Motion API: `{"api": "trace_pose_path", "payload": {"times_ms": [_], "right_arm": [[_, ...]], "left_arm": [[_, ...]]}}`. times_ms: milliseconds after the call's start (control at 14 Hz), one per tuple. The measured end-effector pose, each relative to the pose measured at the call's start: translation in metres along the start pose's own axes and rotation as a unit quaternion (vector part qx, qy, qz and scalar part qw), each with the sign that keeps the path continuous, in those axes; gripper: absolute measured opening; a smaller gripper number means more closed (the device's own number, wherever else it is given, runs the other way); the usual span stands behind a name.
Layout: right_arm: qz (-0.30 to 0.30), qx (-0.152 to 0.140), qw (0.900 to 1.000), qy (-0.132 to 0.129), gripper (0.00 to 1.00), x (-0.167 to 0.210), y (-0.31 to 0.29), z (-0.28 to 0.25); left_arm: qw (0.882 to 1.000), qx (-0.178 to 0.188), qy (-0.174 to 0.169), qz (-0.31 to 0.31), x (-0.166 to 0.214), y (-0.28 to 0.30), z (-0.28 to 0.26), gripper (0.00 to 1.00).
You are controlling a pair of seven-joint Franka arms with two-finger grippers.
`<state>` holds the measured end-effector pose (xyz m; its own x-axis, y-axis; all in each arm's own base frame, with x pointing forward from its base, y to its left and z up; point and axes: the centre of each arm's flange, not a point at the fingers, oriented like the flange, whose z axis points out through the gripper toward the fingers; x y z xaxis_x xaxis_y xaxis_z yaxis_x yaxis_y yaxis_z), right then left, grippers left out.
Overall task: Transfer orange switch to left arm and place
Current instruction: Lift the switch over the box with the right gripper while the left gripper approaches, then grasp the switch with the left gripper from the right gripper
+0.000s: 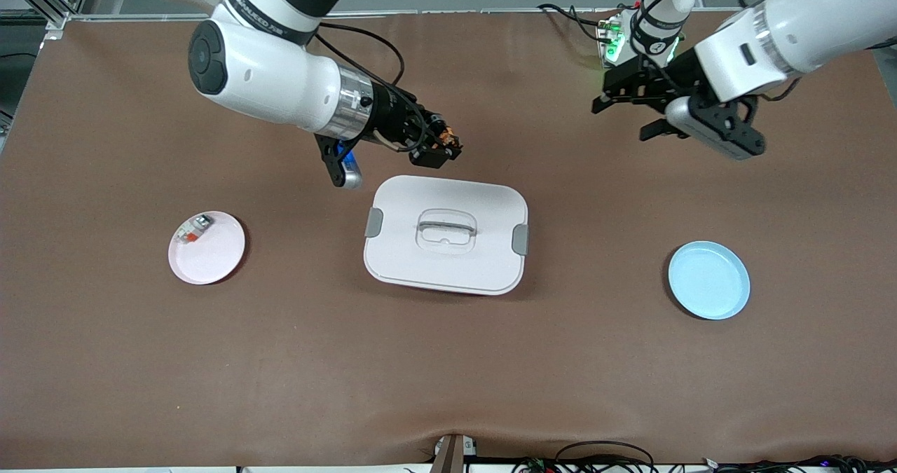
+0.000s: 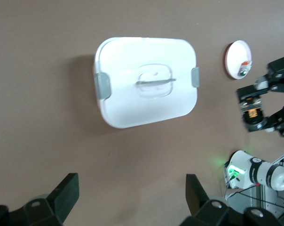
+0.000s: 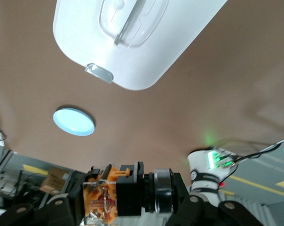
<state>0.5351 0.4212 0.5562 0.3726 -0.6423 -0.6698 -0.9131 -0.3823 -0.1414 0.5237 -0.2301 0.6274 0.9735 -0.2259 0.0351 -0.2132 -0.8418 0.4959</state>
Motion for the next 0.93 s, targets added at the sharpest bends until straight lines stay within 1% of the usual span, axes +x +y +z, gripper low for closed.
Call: {"api": "trace_pose_path", "payload": {"times_ms": [71, 143, 286, 357, 429, 500, 571, 643, 714, 786, 929], "right_arm": [[0.008, 0.003, 1.000, -0.005, 0.72, -0.001, -0.002, 0.003], [0.014, 0.004, 1.000, -0.008, 0.72, -0.002, -0.004, 0.007], [0.028, 0.004, 1.000, -0.011, 0.72, -0.006, -0.008, 0.014], [0.032, 0.004, 0.999, -0.011, 0.72, -0.008, -0.010, 0.017], [0.033, 0.004, 0.999, -0.012, 0.72, -0.009, -0.012, 0.019], [0.034, 0.003, 0.999, -0.012, 0.72, -0.008, -0.013, 0.021], [0.035, 0.003, 0.999, -0.011, 0.72, -0.007, -0.014, 0.022], [0.035, 0.002, 0.999, -0.011, 0.72, -0.006, -0.015, 0.023], [0.036, 0.002, 0.999, -0.011, 0.72, -0.005, -0.015, 0.025], [0.037, 0.001, 0.999, -0.011, 0.72, -0.004, -0.016, 0.026], [0.038, 0.000, 0.999, -0.010, 0.72, -0.002, -0.016, 0.028]], "left_arm": [[1.000, -0.012, 0.007, 0.008, 0.001, 0.014, 0.013, 1.00], [0.999, -0.026, 0.012, 0.014, 0.000, 0.028, 0.026, 0.98], [0.998, -0.056, 0.007, 0.007, -0.003, 0.039, 0.048, 0.94], [0.997, -0.075, 0.004, -0.004, -0.003, 0.037, 0.056, 0.93], [0.995, -0.094, 0.007, -0.017, -0.002, 0.035, 0.061, 0.87], [0.993, -0.110, 0.016, -0.029, 0.000, 0.032, 0.065, 0.87], [0.991, -0.122, 0.027, -0.040, 0.000, 0.031, 0.068, 0.81], [0.989, -0.134, 0.038, -0.051, -0.001, 0.030, 0.071, 0.81], [0.986, -0.148, 0.045, -0.061, -0.004, 0.033, 0.076, 0.76], [0.983, -0.160, 0.051, -0.068, -0.006, 0.038, 0.082, 0.75], [0.980, -0.171, 0.063, -0.082, -0.010, 0.044, 0.090, 0.74]]}}
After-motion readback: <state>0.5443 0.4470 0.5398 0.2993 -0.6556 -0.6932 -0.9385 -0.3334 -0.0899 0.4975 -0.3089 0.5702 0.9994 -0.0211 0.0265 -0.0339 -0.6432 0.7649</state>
